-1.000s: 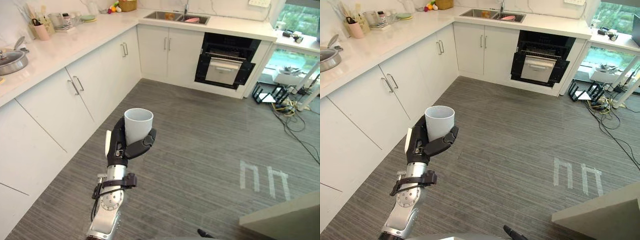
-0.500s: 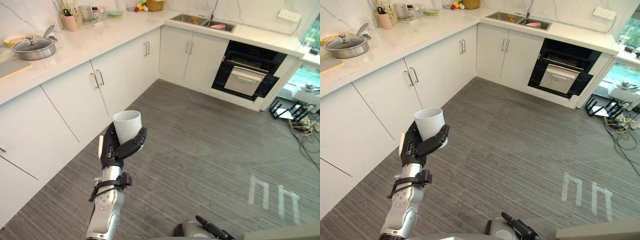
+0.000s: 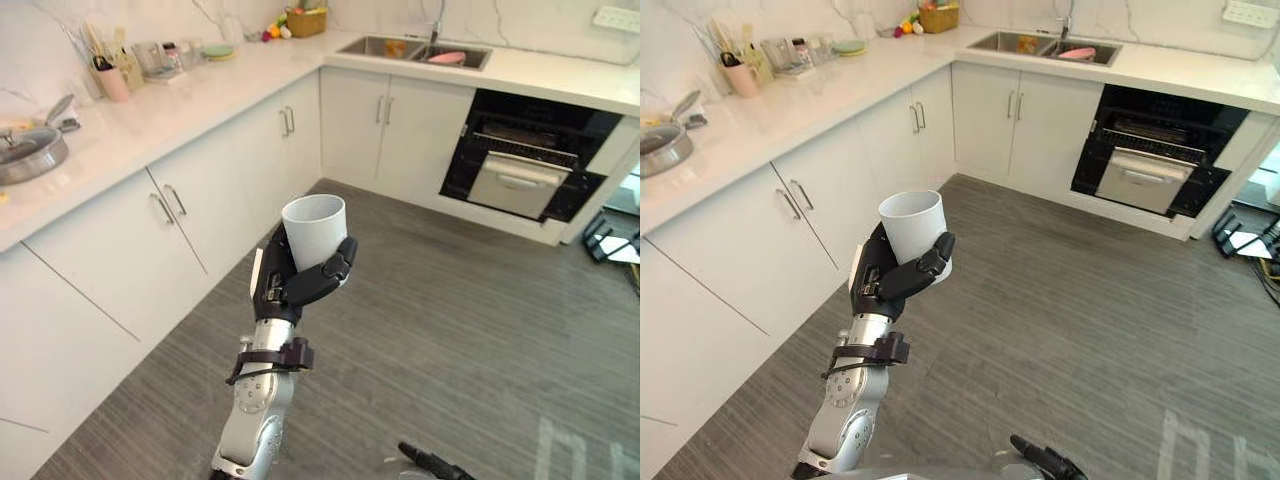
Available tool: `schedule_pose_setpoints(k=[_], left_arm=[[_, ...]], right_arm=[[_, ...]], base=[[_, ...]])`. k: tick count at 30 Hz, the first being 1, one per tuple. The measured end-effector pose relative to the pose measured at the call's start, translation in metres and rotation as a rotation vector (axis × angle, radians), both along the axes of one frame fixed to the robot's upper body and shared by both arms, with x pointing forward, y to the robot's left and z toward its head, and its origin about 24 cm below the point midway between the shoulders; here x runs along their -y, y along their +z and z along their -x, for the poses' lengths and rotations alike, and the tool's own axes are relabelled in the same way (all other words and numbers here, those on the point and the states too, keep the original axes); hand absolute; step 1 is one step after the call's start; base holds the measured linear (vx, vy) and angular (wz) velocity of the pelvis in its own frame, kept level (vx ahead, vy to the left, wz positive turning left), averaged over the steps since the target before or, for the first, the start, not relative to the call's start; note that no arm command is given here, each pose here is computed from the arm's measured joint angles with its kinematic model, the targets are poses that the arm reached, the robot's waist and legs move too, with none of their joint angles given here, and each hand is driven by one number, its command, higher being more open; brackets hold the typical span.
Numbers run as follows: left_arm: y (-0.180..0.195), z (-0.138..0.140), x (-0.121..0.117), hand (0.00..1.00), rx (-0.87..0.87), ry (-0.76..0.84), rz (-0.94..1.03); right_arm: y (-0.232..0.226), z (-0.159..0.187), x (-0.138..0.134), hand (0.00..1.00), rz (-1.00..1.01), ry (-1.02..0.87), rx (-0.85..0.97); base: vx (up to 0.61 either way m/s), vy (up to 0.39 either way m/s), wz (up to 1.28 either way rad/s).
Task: Walk over to the sink, pick up the cup, carry it to the dishwasher, place the cup inside the dishwasher, then close the dishwasher door
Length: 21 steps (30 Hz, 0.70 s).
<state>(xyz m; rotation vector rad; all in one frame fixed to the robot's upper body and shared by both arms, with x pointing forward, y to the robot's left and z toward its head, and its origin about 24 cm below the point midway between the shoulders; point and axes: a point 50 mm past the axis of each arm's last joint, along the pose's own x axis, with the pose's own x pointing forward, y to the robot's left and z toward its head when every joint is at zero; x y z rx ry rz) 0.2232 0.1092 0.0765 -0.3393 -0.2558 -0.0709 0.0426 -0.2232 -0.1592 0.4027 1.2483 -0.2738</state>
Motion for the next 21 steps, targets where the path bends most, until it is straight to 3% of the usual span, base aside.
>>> schedule_pose_setpoints(k=[3,7,12,17,21], left_arm=[[-0.005,0.003,-0.022,0.0,-0.019,0.084,-0.021],[-0.015,0.012,-0.028,0.0,-0.04,0.091,-0.032],[-0.014,-0.001,-0.034,0.0,-0.025,0.022,-0.073],[0.002,-0.013,-0.019,0.0,0.054,-0.079,-0.109],[0.007,-0.02,0.003,0.0,0.074,-0.178,-0.138]], right_arm=[[-0.005,-0.007,-0.004,1.0,-0.002,0.05,-0.031],[-0.009,0.006,-0.003,1.0,-0.006,0.083,-0.076],[-0.015,0.01,-0.015,1.0,-0.055,-0.046,-0.109],[-0.011,0.002,-0.003,1.0,-0.01,-0.129,-0.037],[-0.009,-0.011,-0.008,1.0,-0.049,-0.195,0.034]], base=[[0.56,0.02,-0.57],[0.59,0.178,-0.46],[0.58,0.197,-0.03],[0.48,0.171,-0.25],[0.4,-0.029,-0.16]])
